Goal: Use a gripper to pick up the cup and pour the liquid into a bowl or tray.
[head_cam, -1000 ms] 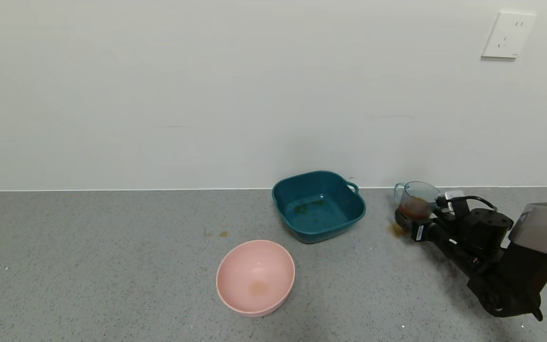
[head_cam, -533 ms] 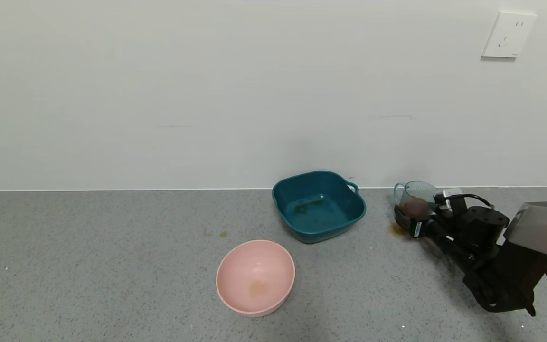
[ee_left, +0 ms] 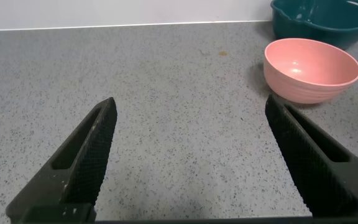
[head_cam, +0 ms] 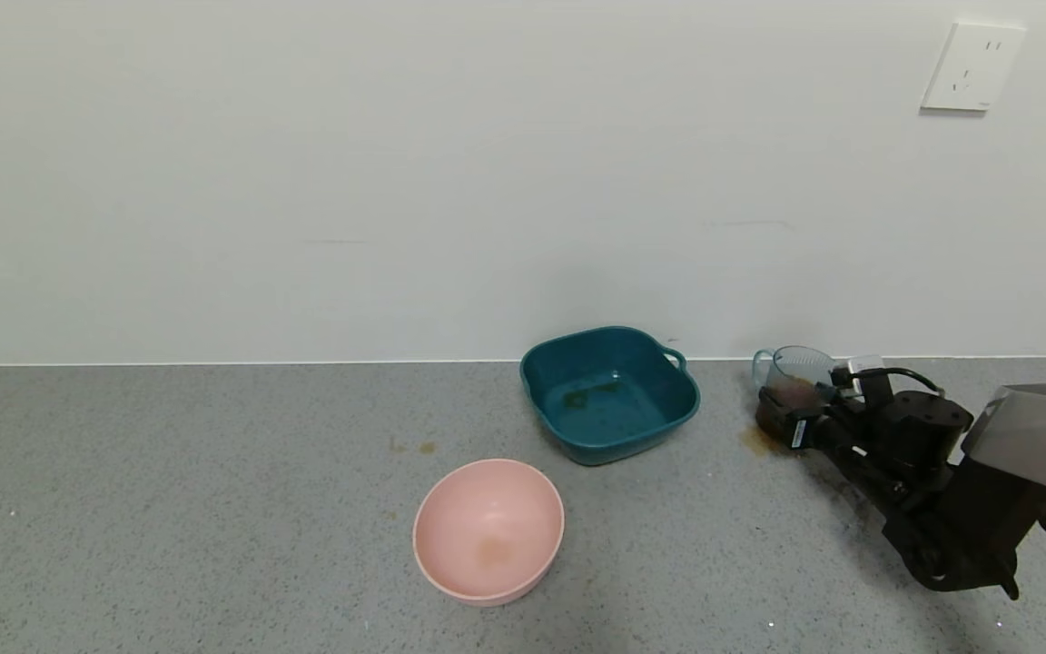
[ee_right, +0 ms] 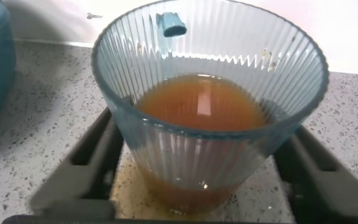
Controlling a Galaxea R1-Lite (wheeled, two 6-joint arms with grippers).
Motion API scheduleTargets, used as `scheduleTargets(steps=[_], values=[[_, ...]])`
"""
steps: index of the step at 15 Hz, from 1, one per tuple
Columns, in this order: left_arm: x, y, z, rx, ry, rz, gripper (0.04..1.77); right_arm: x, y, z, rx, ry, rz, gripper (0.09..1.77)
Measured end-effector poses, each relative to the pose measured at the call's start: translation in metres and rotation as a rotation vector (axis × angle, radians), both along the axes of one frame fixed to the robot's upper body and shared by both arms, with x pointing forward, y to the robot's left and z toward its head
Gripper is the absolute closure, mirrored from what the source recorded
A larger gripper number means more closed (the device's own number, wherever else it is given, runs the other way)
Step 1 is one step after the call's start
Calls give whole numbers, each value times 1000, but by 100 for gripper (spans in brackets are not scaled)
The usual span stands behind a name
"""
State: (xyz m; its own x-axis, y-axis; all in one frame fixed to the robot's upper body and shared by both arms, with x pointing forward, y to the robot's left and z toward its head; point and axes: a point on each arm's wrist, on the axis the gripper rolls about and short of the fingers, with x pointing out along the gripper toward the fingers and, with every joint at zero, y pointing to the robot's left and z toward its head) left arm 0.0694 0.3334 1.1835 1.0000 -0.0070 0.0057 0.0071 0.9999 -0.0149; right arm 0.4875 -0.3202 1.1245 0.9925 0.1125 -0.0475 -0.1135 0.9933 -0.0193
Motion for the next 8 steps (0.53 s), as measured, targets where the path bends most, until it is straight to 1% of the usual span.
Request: scheduleTargets(steps=[1, 2, 8], values=[[0, 0, 0, 0, 0, 0, 9, 0, 0, 0, 0, -1, -2, 48], [0, 0, 0, 0, 0, 0, 9, 1, -1, -1, -1, -1, -3, 50], [0, 0, 0, 0, 0, 0, 9, 1, -1, -1, -2, -1, -3, 51]])
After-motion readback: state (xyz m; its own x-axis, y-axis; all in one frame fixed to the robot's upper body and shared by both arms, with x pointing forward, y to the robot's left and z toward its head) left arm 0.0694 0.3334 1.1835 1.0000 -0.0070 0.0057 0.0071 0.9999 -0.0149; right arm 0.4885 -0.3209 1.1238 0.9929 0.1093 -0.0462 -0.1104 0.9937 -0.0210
